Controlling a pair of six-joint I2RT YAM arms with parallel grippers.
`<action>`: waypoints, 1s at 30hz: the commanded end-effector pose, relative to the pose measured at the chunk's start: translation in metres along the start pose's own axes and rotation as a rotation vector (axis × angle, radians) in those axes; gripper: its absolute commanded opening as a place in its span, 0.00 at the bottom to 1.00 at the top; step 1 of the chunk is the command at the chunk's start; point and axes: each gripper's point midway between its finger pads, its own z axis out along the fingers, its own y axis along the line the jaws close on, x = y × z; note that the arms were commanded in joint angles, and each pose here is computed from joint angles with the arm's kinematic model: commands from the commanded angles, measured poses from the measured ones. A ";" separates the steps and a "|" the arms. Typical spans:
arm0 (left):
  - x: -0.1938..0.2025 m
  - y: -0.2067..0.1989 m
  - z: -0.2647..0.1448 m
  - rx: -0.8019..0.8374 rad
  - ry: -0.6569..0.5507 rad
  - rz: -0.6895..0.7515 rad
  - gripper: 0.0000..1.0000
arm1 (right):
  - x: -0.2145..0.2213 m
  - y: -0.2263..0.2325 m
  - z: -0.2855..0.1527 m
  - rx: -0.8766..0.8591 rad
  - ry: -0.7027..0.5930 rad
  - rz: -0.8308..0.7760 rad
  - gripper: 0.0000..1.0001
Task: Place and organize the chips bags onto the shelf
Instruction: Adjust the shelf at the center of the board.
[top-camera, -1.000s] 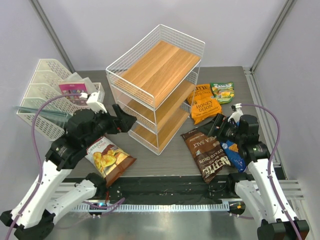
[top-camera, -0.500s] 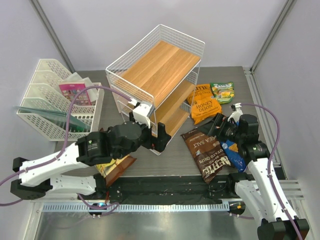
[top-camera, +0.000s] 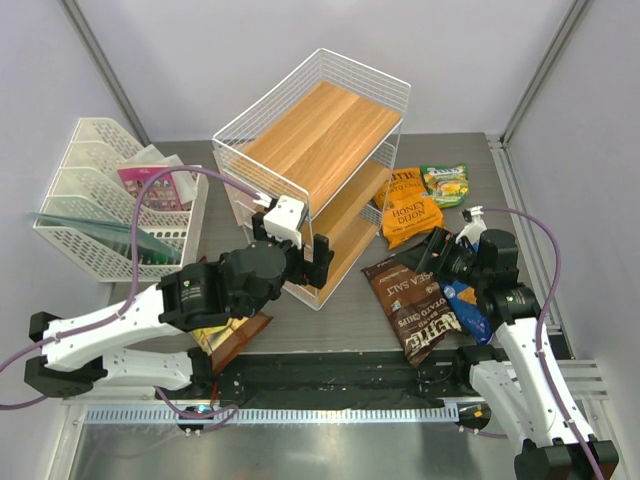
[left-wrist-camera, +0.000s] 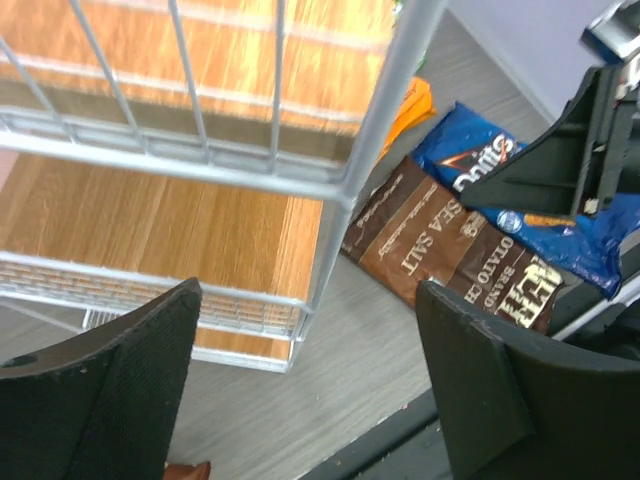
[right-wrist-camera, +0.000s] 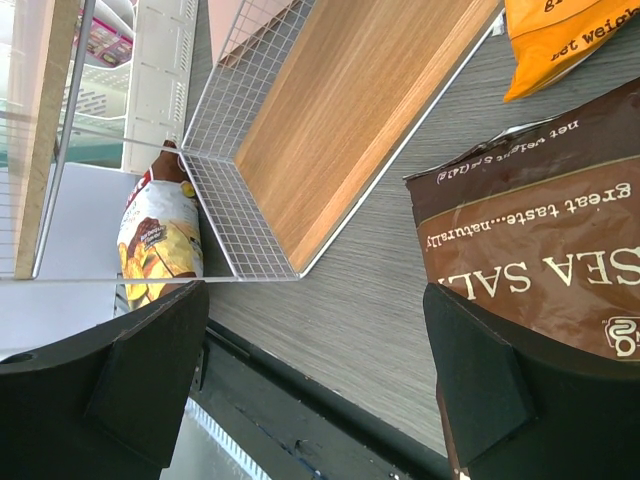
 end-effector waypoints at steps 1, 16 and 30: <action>-0.037 -0.005 0.000 0.014 -0.146 -0.043 0.79 | -0.008 0.010 -0.003 -0.038 -0.023 -0.042 0.94; -0.017 -0.011 0.023 -0.016 -0.147 0.001 0.16 | -0.004 0.010 -0.001 -0.046 -0.011 -0.041 0.94; -0.023 0.065 -0.031 -0.171 -0.190 -0.022 0.00 | -0.019 0.011 -0.004 -0.015 -0.066 -0.062 0.94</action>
